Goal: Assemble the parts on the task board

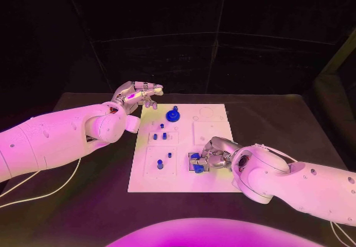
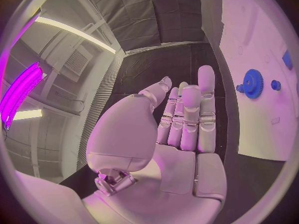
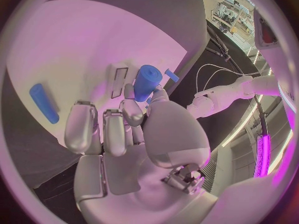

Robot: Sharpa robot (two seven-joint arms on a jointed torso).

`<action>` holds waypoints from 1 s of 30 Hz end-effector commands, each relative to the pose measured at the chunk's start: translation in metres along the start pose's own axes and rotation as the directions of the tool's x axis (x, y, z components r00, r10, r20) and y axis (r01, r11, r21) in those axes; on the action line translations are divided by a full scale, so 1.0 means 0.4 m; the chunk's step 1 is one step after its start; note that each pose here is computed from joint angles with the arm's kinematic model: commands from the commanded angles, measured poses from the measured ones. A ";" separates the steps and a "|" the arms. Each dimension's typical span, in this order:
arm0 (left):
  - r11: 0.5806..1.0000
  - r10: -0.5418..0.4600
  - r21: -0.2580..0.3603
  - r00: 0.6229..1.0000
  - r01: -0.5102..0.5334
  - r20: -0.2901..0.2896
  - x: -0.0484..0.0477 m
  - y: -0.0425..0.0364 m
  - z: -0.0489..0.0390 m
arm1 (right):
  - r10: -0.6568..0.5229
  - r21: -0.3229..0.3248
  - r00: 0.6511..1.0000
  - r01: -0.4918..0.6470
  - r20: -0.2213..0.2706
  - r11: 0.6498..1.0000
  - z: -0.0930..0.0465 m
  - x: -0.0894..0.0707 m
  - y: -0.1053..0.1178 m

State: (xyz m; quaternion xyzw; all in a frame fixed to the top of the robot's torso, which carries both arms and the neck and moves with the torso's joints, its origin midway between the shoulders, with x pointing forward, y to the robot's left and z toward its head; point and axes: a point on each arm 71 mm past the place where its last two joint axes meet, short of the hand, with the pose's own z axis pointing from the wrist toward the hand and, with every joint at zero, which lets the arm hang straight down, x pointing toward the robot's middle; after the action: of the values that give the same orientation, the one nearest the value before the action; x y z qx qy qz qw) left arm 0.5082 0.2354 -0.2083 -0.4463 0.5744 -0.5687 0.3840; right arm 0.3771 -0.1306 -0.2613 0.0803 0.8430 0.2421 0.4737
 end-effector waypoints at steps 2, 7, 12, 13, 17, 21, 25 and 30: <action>1.000 -0.007 0.004 1.000 0.008 -0.013 0.005 -0.003 0.001 | -0.021 0.000 1.000 0.021 0.023 1.000 0.004 -0.003 0.006; 1.000 -0.007 0.004 1.000 0.008 -0.013 0.005 -0.003 0.002 | -0.019 -0.002 0.999 0.019 0.043 1.000 0.007 -0.005 0.009; 1.000 -0.007 0.004 1.000 0.007 -0.012 0.004 -0.003 0.001 | -0.027 0.004 0.998 0.027 0.058 1.000 0.010 -0.009 0.005; 1.000 -0.007 0.004 1.000 0.007 -0.012 0.004 -0.003 0.001 | -0.030 0.005 0.998 0.029 0.061 1.000 0.010 -0.010 0.004; 1.000 -0.008 0.003 1.000 0.008 -0.013 0.004 -0.003 0.001 | -0.039 0.005 0.997 0.039 0.072 0.999 0.010 -0.013 0.002; 1.000 -0.007 0.003 1.000 0.007 -0.012 0.004 -0.003 0.001 | -0.042 -0.005 0.996 0.043 0.083 0.999 0.007 -0.015 0.003; 1.000 -0.007 0.003 1.000 0.007 -0.012 0.003 -0.003 0.001 | -0.042 -0.030 0.995 0.045 0.089 0.999 0.000 -0.017 0.008; 1.000 -0.007 0.003 1.000 0.007 -0.011 0.002 -0.003 0.001 | -0.049 -0.058 0.996 0.053 0.081 0.997 -0.007 -0.016 0.012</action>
State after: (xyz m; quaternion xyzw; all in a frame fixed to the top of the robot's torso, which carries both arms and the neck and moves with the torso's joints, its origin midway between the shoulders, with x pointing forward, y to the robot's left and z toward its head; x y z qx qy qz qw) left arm 0.5084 0.2356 -0.2085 -0.4465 0.5750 -0.5684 0.3834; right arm 0.3783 -0.1324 -0.2567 0.0665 0.8269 0.2363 0.5060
